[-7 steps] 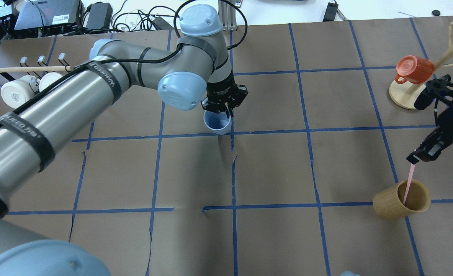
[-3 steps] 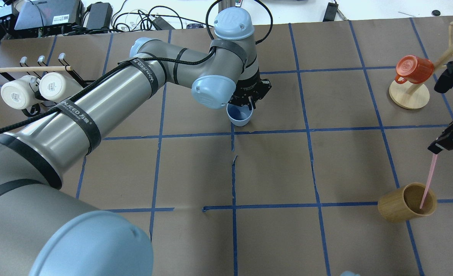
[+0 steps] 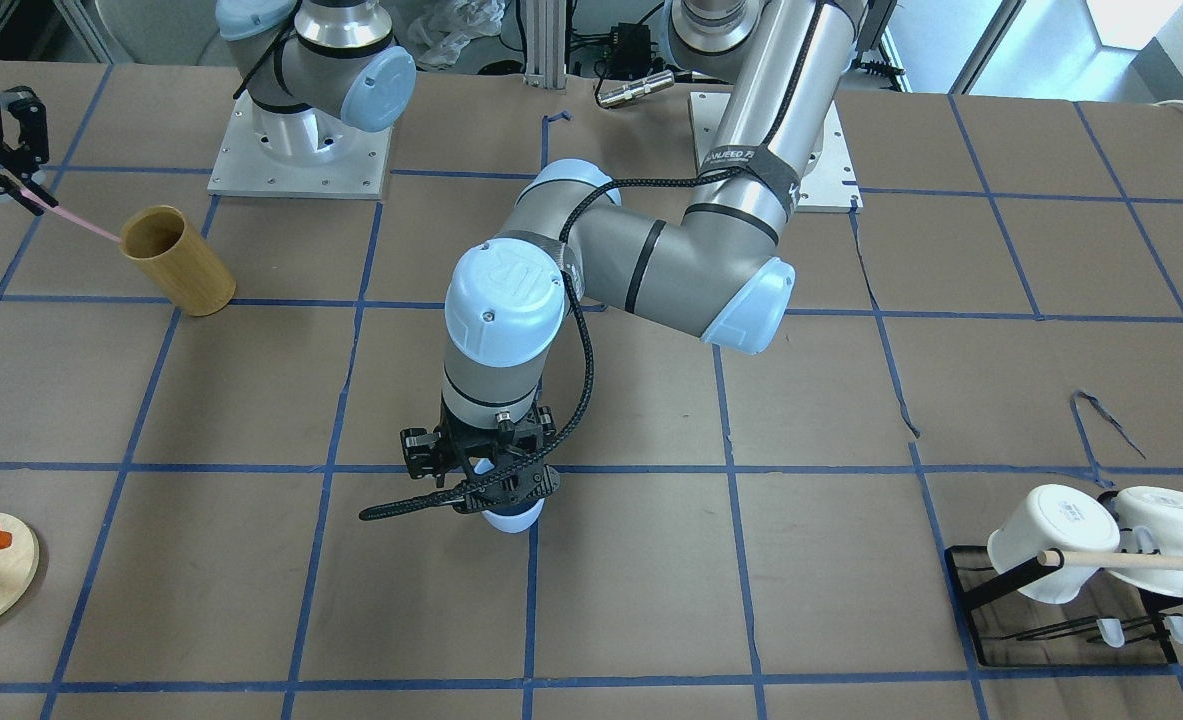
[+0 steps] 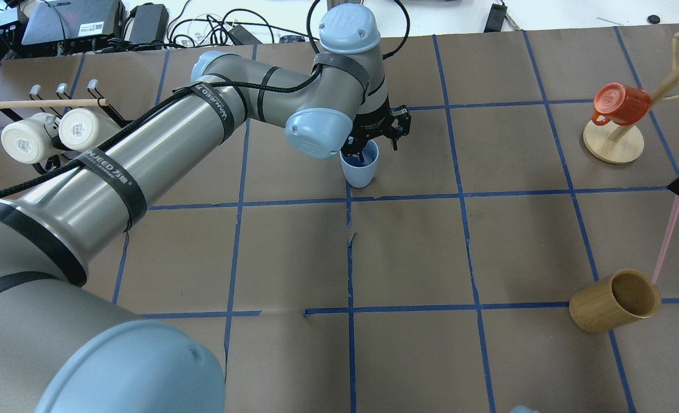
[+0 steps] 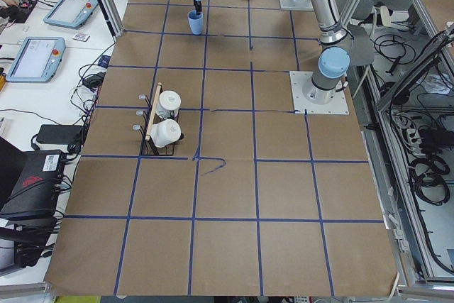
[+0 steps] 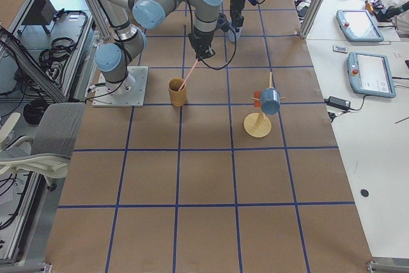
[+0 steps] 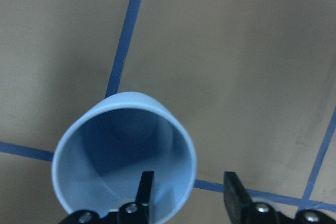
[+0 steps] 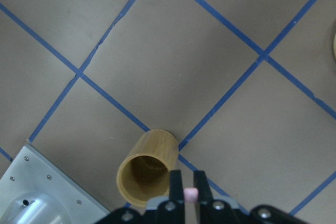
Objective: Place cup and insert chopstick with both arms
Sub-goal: 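Release blue cup and raise left gripper while right carries stick over, then lower the pink stick into the blue cup with the right gripper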
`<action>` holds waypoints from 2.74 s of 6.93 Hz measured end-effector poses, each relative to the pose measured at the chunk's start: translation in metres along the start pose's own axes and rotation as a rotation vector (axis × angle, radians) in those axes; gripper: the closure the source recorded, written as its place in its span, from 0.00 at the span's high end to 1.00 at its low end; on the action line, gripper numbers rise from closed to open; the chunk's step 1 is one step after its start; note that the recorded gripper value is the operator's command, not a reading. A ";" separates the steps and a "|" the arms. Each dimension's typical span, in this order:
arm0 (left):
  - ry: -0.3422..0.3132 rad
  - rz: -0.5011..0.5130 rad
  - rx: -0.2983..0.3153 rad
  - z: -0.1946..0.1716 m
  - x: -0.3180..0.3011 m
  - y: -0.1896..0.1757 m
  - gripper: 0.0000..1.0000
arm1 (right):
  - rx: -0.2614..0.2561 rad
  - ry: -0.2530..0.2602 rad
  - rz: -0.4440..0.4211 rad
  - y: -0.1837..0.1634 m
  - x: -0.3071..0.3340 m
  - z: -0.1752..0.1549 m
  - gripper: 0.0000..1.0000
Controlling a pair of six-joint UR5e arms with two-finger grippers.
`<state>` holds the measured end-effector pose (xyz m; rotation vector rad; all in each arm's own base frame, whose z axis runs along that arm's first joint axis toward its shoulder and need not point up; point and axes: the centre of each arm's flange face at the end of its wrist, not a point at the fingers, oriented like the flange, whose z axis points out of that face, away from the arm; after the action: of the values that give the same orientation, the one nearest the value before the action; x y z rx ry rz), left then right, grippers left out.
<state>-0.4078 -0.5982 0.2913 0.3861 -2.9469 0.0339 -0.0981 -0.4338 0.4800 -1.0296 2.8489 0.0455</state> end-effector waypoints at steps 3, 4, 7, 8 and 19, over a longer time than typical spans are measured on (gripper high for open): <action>0.054 0.122 0.072 -0.132 -0.015 0.024 1.00 | 0.100 0.008 0.071 -0.019 -0.003 -0.040 0.00; 0.058 0.198 0.098 -0.172 -0.034 0.039 1.00 | 0.142 -0.006 0.101 -0.037 -0.015 -0.047 0.00; -0.049 0.236 0.016 -0.237 -0.140 0.076 1.00 | 0.280 0.022 0.076 -0.142 -0.070 -0.042 0.00; -0.081 0.206 -0.023 -0.257 -0.173 0.080 1.00 | 0.326 0.043 0.061 -0.181 -0.099 -0.037 0.00; -0.080 0.251 -0.039 -0.282 -0.246 0.056 1.00 | 0.506 0.042 0.015 -0.333 -0.223 0.048 0.00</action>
<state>-0.1420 -0.4697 0.5276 0.0110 -3.0502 -0.0080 0.2891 -0.5448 0.4616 -0.8993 2.6779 -0.6642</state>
